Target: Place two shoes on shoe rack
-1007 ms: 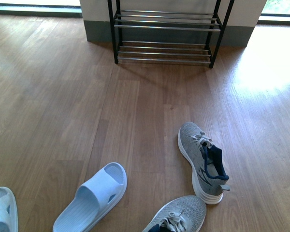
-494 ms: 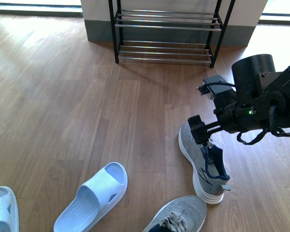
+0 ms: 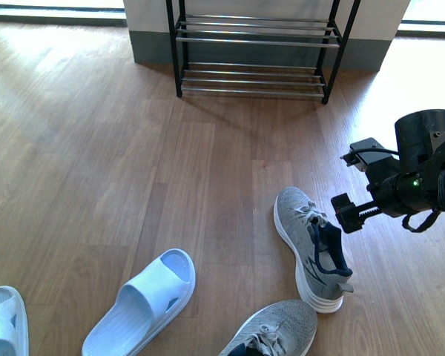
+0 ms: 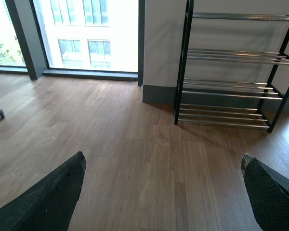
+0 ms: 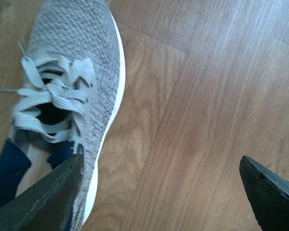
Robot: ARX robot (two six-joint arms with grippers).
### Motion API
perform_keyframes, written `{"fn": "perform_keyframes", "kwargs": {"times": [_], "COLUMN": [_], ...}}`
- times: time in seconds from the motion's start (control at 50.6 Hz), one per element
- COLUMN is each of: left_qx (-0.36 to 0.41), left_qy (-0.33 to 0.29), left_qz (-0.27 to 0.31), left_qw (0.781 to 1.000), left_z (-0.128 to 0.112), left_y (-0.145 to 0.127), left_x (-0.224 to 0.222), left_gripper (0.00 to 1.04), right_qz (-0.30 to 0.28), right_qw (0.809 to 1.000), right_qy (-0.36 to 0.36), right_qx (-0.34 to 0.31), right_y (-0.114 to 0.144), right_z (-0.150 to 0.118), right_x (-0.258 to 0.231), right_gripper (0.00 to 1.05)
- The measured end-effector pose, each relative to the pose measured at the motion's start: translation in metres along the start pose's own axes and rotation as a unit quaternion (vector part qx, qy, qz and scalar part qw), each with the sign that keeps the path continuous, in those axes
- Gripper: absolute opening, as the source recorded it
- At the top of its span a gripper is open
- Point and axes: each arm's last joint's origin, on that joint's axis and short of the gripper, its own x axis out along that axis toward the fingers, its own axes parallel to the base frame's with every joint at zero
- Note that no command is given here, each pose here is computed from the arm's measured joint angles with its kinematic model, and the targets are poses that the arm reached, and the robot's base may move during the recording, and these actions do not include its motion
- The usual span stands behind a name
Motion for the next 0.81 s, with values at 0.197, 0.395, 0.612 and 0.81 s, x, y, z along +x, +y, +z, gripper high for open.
{"fn": "perform_keyframes", "kwargs": {"times": [0.197, 0.395, 0.612, 0.81], "left_qx": [0.0, 0.0, 0.0, 0.0], "left_qy": [0.0, 0.0, 0.0, 0.0], "left_qz": [0.0, 0.0, 0.0, 0.0], "left_qw": [1.0, 1.0, 1.0, 1.0], "left_z": [0.0, 0.0, 0.0, 0.0], "left_y": [0.0, 0.0, 0.0, 0.0], "left_x": [0.0, 0.0, 0.0, 0.0], "left_gripper": [0.95, 0.95, 0.95, 0.95], "right_qz": [-0.003, 0.007, -0.001, 0.002], "right_qw": [0.999, 0.997, 0.997, 0.996], "right_qy": [0.034, 0.068, 0.06, 0.074], "right_qx": [0.01, 0.037, 0.051, 0.059], "right_y": [-0.003, -0.005, -0.013, -0.013], "right_z": [-0.021, -0.022, -0.012, -0.016], "right_x": [0.012, 0.018, 0.018, 0.018], "right_gripper": [0.95, 0.95, 0.95, 0.95]}}
